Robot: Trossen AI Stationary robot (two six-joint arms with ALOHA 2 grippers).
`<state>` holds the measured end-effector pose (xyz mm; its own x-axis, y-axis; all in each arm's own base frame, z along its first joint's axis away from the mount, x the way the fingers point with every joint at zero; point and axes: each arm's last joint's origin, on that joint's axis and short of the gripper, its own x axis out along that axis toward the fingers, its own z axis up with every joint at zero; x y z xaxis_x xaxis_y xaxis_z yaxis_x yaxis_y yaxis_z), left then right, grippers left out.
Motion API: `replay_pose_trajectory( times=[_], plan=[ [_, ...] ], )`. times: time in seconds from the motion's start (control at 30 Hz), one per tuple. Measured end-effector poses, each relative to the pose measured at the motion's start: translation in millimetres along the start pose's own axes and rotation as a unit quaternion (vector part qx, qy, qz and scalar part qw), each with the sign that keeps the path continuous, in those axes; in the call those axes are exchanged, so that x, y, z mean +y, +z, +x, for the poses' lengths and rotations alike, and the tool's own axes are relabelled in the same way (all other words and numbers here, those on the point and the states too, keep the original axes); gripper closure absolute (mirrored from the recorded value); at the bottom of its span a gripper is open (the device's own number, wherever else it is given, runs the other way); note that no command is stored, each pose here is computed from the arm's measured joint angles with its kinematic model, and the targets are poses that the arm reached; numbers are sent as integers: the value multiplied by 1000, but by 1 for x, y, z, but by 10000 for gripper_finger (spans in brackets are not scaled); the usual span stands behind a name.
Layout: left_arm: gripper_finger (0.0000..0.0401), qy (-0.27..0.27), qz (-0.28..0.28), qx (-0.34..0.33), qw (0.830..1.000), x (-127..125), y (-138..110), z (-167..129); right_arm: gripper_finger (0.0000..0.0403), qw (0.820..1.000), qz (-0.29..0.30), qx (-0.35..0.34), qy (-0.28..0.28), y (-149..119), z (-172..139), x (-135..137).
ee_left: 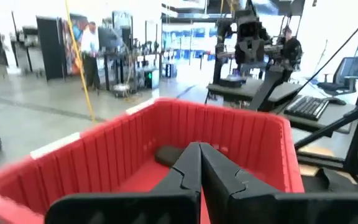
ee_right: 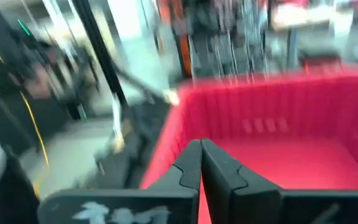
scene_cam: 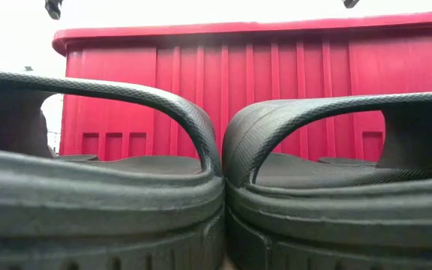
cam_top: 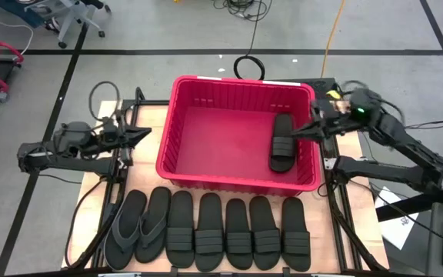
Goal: Pick and place slides into bin
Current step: Put the black slide into the red container
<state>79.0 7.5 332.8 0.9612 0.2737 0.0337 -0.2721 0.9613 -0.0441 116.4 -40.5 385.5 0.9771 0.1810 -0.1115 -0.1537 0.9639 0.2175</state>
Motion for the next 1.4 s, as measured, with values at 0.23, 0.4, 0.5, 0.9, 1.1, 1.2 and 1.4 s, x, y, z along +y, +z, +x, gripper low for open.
replay_pose_trajectory(
  times=[0.23,0.4,0.5,0.9,1.1,1.2,1.4],
  plan=[
    [400,-5,8,-33,999,4,11,-16,403,996,48,-35,62,-21,25,23],
    [400,-7,-3,-29,1000,7,9,-25,403,995,15,-65,68,-21,41,47],
    [401,-8,-13,-28,999,7,8,-26,403,996,9,-64,62,-25,48,58],
    [382,-10,10,-18,1000,7,6,-25,403,996,10,-88,32,-29,61,110],
    [393,-9,9,-19,1000,7,7,-25,403,995,-10,-87,42,-30,53,121],
    [399,-8,9,-19,1000,7,7,-25,403,995,-15,-88,51,-28,46,121],
    [385,-8,9,-20,1000,7,7,-25,403,990,-51,-111,69,-22,32,117]
  ],
)
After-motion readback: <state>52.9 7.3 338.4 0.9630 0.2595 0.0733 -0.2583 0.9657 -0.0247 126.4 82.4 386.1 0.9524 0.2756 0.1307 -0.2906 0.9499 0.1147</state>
